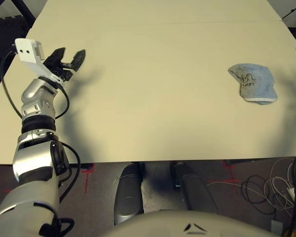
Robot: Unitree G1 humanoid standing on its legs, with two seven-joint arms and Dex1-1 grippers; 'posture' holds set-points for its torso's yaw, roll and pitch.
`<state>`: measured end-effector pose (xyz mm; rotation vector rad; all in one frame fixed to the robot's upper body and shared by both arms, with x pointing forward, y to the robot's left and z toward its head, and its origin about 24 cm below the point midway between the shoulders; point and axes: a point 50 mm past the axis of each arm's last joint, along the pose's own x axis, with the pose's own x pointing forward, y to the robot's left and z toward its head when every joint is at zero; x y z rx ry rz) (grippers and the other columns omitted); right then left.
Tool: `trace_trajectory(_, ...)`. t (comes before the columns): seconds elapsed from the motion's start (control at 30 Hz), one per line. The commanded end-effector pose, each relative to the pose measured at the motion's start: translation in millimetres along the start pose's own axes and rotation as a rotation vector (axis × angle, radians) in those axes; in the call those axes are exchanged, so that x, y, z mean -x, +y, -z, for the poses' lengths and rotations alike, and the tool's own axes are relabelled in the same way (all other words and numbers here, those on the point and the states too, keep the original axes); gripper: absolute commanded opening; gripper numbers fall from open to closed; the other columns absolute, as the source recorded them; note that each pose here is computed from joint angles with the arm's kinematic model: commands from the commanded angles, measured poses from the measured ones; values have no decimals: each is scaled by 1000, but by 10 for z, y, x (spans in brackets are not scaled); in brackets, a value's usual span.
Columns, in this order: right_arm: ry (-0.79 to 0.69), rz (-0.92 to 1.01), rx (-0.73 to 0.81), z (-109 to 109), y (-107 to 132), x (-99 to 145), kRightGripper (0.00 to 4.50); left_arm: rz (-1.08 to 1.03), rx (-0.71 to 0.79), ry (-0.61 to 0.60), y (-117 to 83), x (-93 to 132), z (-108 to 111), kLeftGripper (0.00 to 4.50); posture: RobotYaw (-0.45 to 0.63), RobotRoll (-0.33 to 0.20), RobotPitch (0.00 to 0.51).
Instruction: Wipe the water off the table with a rag.
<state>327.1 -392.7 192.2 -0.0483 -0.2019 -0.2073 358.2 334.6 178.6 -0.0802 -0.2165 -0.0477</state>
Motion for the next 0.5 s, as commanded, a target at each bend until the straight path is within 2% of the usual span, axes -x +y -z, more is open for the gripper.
trace_trajectory(0.03, -1, 44, -22, 88, -69, 70, 4463, -75, -1, 14, 118, 52, 9, 4500, 109, 0, 220)
trace_trajectory(0.27, -4, 88, -45, 155, -130, 134, 4463, -95, -11, 38, 122, 91, 120, 4500, 101, 0, 209)
trace_trajectory(0.5, 2, 91, -56, 187, -100, 127, 4463, -93, -30, 46, 120, 88, 130, 4500, 103, 0, 198)
